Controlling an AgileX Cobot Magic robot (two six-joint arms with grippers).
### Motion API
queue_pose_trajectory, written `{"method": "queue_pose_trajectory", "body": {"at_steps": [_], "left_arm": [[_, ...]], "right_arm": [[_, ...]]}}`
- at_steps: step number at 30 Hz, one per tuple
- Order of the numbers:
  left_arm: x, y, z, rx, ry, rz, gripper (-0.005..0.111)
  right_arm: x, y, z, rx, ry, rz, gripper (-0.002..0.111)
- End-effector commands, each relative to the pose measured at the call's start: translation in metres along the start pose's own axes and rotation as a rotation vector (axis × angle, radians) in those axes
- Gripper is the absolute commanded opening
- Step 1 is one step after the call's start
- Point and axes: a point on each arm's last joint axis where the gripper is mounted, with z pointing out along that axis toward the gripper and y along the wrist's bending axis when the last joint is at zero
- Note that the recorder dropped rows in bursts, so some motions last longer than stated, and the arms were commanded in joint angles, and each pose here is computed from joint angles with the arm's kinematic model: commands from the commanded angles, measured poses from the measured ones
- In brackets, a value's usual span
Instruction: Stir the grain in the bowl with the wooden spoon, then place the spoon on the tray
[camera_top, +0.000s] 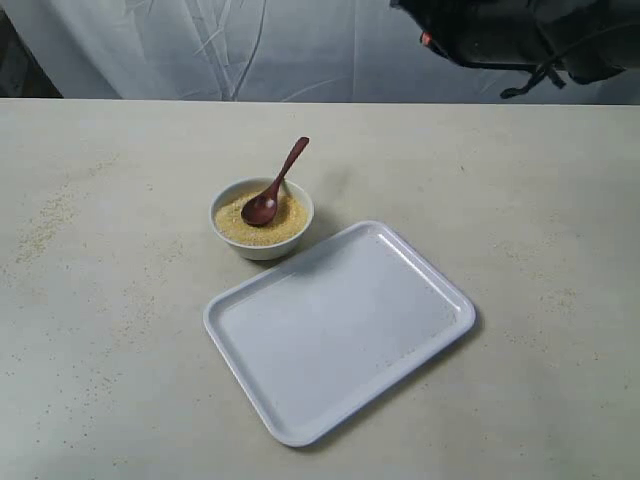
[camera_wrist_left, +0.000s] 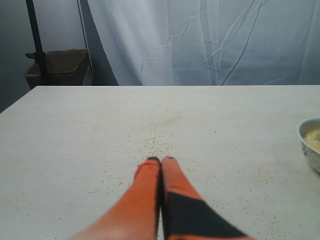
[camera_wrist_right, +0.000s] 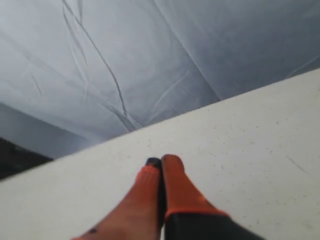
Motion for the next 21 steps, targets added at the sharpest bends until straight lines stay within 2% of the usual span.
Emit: {"method": "queue_pose_trajectory", "body": {"at_steps": [1,2,3,4,11,13,21], "left_arm": [[0.000,0.000,0.000,-0.002,-0.003,0.002,0.000],[0.000,0.000,0.000,-0.002,-0.003,0.002,0.000],[0.000,0.000,0.000,-0.002,-0.003,0.002,0.000],[0.000,0.000,0.000,-0.002,-0.003,0.002,0.000],[0.000,0.000,0.000,-0.002,-0.003,0.002,0.000],[0.000,0.000,0.000,-0.002,-0.003,0.002,0.000],[0.000,0.000,0.000,-0.002,-0.003,0.002,0.000]], "right_arm": [[-0.010,-0.006,-0.002,0.056,-0.110,0.376,-0.001],[-0.011,-0.006,-0.003,0.057,-0.113,0.415,-0.001],[-0.012,-0.005,-0.004,0.052,-0.112,0.387,-0.001],[-0.011,-0.003,-0.004,0.041,-0.096,0.291,-0.001],[0.015,0.014,-0.004,-0.096,0.132,-0.630,-0.001],[0.020,0.013,-0.005,-0.115,0.193,-0.712,-0.001],[0.028,0.013,-0.007,-0.145,0.275,-0.750,-0.001]]}}
